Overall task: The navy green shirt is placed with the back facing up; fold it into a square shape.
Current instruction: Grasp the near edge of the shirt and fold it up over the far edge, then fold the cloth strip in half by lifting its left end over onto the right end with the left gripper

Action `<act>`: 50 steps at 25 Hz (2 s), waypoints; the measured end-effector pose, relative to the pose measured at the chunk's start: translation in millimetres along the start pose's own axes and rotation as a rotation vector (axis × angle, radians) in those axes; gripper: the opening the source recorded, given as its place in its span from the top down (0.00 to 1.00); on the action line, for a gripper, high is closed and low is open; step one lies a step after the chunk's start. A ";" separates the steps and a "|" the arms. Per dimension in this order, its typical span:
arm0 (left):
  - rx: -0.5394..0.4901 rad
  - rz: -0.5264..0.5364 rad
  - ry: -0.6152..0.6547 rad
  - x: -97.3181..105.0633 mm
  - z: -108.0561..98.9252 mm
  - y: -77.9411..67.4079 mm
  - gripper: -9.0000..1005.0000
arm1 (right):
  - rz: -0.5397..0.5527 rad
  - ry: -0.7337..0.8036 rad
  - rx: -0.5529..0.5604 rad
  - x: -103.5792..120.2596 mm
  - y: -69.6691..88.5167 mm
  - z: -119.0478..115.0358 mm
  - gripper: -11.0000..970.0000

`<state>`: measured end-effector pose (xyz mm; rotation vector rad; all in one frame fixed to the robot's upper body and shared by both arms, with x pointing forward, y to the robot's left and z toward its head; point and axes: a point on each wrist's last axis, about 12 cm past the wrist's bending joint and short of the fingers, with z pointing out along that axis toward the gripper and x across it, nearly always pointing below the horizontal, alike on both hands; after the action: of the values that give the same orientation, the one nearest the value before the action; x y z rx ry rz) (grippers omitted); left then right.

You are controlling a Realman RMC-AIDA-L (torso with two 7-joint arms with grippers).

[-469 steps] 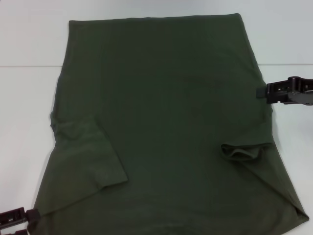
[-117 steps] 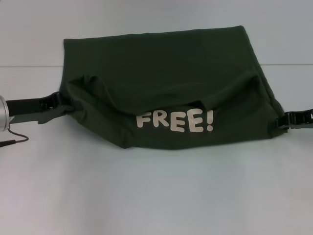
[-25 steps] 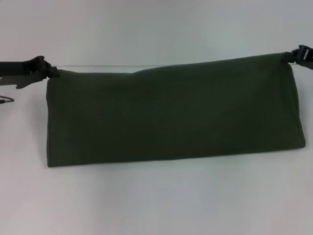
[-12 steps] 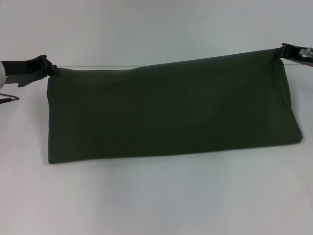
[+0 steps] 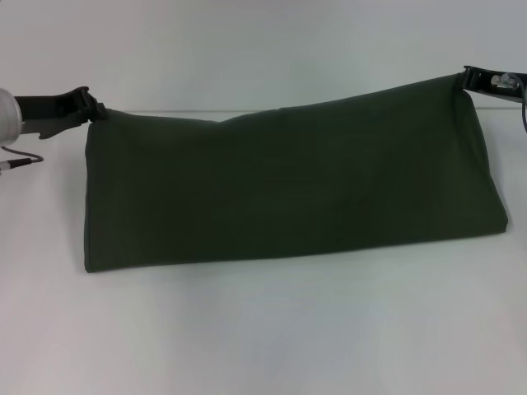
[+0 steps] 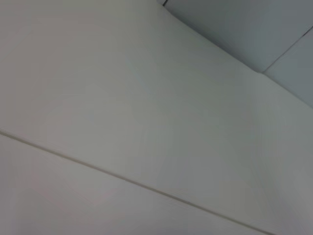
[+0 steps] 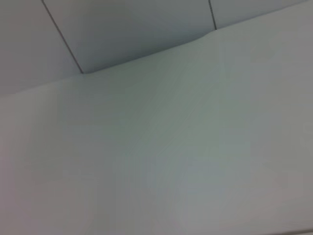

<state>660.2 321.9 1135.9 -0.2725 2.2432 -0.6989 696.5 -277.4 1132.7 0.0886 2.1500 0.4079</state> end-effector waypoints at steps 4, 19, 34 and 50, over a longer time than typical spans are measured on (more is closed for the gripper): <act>0.001 0.007 0.001 -2.0 3.3 -3.9 0.88 | -0.010 0.000 0.019 -4.7 -3.0 0.3 0.93; 0.156 -0.112 0.027 27.4 -20.6 5.5 0.44 | 0.097 0.038 -0.067 -27.6 -45.6 -53.2 0.60; 0.369 -0.507 0.164 116.6 -86.5 60.6 0.10 | 0.447 -0.017 -0.423 78.7 -88.4 -115.2 0.15; 0.241 -0.753 0.144 152.4 -70.7 81.9 0.08 | 0.433 -0.027 -0.428 76.0 -86.0 -111.7 0.14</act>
<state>505.5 357.8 1037.5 -0.9958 2.1349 -1.4011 569.6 -370.8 1103.9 0.3157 1.9639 1.0993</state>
